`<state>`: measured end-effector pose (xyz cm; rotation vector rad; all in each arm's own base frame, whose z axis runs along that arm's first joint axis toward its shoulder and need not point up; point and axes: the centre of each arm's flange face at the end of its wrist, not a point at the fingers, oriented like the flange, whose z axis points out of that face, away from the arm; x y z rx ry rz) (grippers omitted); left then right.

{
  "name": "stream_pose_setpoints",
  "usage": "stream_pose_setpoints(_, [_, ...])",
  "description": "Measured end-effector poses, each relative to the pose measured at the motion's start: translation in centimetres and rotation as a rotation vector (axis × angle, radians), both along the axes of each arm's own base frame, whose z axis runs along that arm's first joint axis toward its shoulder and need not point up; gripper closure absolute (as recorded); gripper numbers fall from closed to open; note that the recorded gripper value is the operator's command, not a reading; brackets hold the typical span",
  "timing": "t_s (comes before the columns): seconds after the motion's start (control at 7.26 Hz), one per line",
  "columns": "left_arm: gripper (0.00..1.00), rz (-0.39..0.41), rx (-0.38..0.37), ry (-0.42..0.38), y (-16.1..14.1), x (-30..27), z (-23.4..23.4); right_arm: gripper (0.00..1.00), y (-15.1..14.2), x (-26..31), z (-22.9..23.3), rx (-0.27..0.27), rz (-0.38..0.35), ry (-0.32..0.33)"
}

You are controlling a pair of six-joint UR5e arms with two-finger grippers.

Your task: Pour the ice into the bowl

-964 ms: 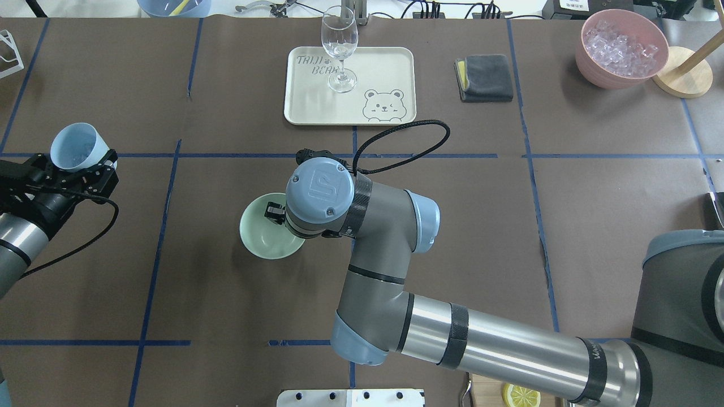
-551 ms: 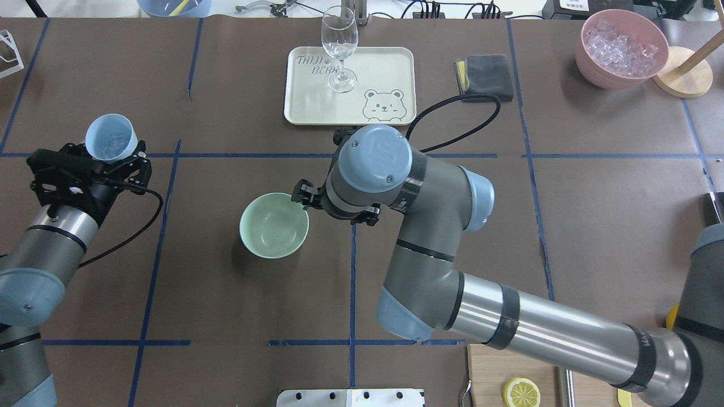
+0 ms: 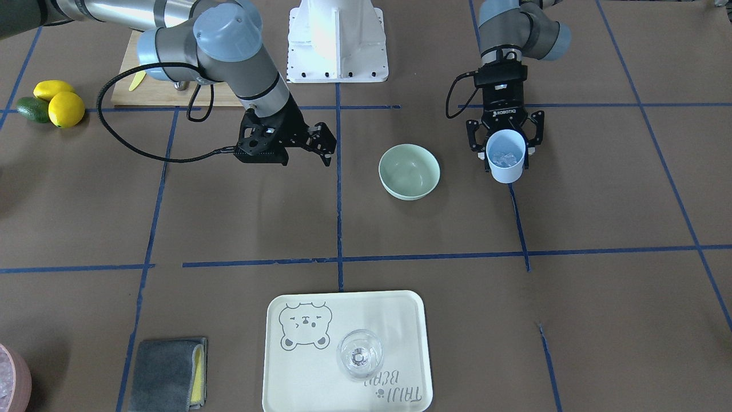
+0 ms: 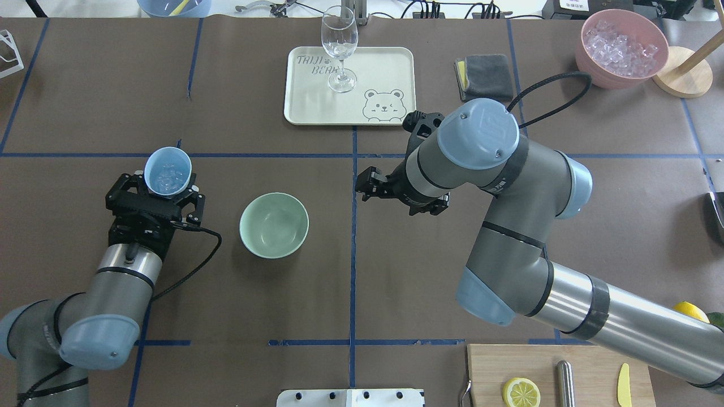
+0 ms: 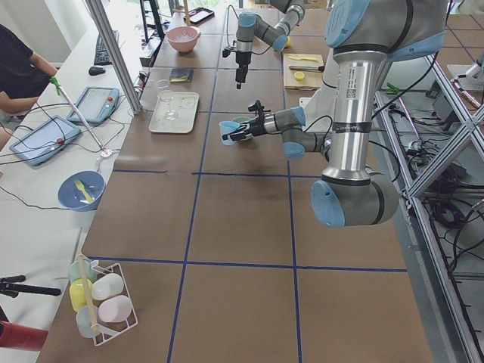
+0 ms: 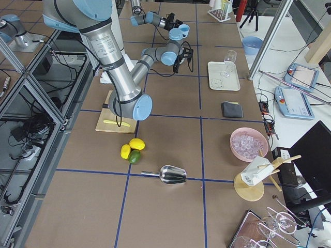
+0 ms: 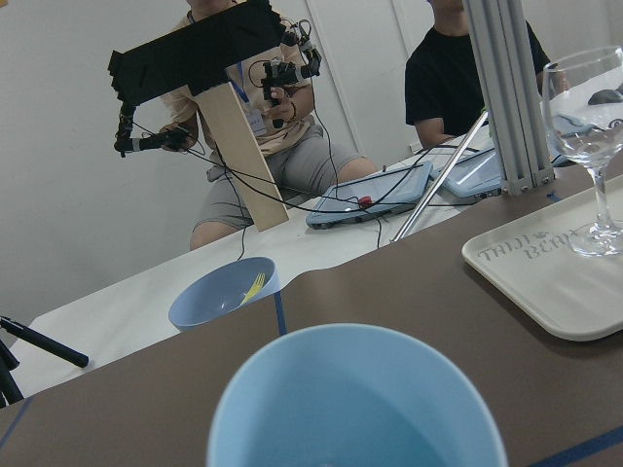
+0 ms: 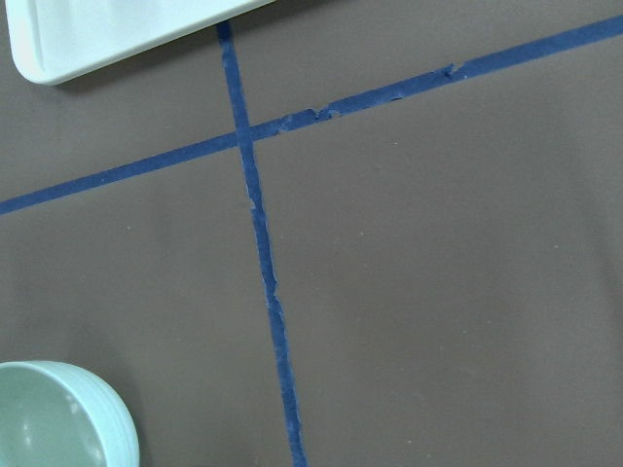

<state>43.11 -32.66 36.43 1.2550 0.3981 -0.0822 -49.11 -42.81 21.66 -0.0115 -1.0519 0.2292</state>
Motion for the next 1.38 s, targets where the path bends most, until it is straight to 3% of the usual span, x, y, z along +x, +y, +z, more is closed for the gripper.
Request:
stream_pose_setpoints(0.28, [1.00,0.007,0.008,-0.143,2.0,4.3,-3.2,0.00,0.3,1.4,1.5,0.016,-0.016,0.007])
stream_pose_setpoints(0.55, [1.00,-0.007,0.039,-0.334,2.9,5.8,-3.4,0.00,0.3,1.6,1.7,0.019,-0.017,0.009])
stream_pose_setpoints(1.38, [1.00,0.078,0.208,-1.074,2.6,6.1,-4.2,0.00,0.2,1.6,1.6,0.024,-0.010,0.010])
